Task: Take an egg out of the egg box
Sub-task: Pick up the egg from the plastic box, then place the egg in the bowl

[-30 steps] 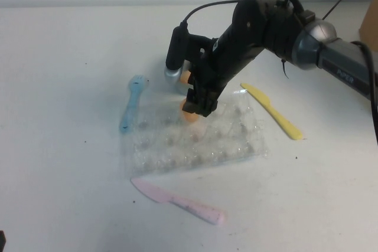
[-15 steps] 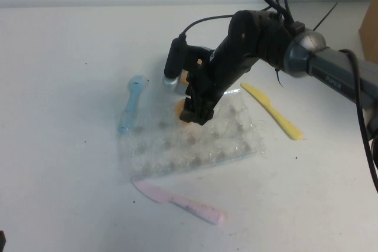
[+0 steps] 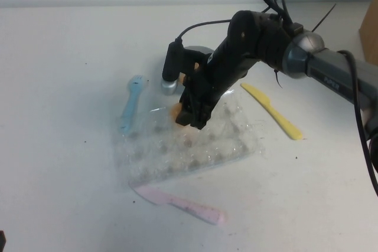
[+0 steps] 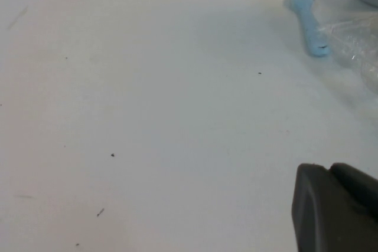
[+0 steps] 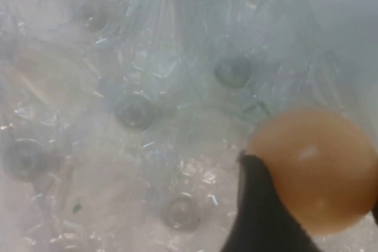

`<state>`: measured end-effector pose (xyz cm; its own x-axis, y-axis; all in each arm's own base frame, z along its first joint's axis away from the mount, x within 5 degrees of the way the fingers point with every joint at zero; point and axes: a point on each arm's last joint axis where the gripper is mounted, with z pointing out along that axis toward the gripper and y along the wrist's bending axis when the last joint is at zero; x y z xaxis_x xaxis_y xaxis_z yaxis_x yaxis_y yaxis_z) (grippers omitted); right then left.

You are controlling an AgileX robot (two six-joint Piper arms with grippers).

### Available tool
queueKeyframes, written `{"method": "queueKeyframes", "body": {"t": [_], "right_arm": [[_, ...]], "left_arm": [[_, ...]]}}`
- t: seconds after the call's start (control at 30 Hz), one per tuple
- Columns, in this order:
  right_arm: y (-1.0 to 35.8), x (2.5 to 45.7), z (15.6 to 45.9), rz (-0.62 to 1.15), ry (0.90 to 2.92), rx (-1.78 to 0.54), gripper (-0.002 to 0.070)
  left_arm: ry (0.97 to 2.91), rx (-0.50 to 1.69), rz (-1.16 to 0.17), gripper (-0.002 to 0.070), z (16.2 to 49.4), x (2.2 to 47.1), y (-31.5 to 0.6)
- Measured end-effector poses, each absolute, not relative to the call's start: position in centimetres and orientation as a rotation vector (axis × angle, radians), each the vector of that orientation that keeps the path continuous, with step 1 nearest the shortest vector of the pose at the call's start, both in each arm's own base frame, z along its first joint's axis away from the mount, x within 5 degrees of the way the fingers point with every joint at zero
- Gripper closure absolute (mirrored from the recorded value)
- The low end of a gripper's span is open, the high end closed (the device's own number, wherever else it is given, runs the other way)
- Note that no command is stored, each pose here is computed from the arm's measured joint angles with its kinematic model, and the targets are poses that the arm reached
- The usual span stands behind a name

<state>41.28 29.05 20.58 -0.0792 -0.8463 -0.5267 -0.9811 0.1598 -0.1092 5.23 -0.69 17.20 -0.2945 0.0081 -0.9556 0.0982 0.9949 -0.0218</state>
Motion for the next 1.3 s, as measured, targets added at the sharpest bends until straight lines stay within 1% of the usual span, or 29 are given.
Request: {"method": "queueKeyframes", "body": {"t": [0.17,0.33,0.43,0.53,0.63,0.77,0.87,1.0,1.17,1.23,1.3], "right_arm": [[29.2,41.4,21.7,0.384,1.944,-1.741,0.0341],[29.5,41.7,25.1,0.381,1.877,-1.733,0.0341],[29.6,41.6,27.2,0.388,1.873,-1.696,0.0341],[29.4,41.9,28.9,0.339,1.87,-1.658,0.0341],[29.0,42.5,29.8,0.256,1.893,-1.579,0.0341],[27.7,44.0,29.9,0.2,1.978,-1.388,0.0341],[26.8,45.5,29.2,0.187,2.011,-1.28,0.0341],[26.2,47.4,26.8,0.188,2.038,-1.192,0.0341],[26.8,48.2,24.6,0.262,2.049,-1.138,0.0337],[27.0,48.3,24.2,0.284,2.05,-1.123,0.032],[27.1,48.4,23.8,0.294,2.054,-1.117,0.027]], "left_arm": [[1.868,0.077,-0.088,0.068,17.2,5.2,-0.7],[1.868,0.077,-0.088,0.068,17.2,5.2,-0.7],[1.868,0.077,-0.088,0.068,17.2,5.2,-0.7],[1.868,0.077,-0.088,0.068,17.2,5.2,-0.7],[1.868,0.077,-0.088,0.068,17.2,5.2,-0.7],[1.868,0.077,-0.088,0.068,17.2,5.2,-0.7],[1.868,0.077,-0.088,0.068,17.2,5.2,-0.7],[1.868,0.077,-0.088,0.068,17.2,5.2,-0.7],[1.868,0.077,-0.088,0.068,17.2,5.2,-0.7],[1.868,0.077,-0.088,0.068,17.2,5.2,-0.7],[1.868,0.077,-0.088,0.068,17.2,5.2,-0.7]]}}
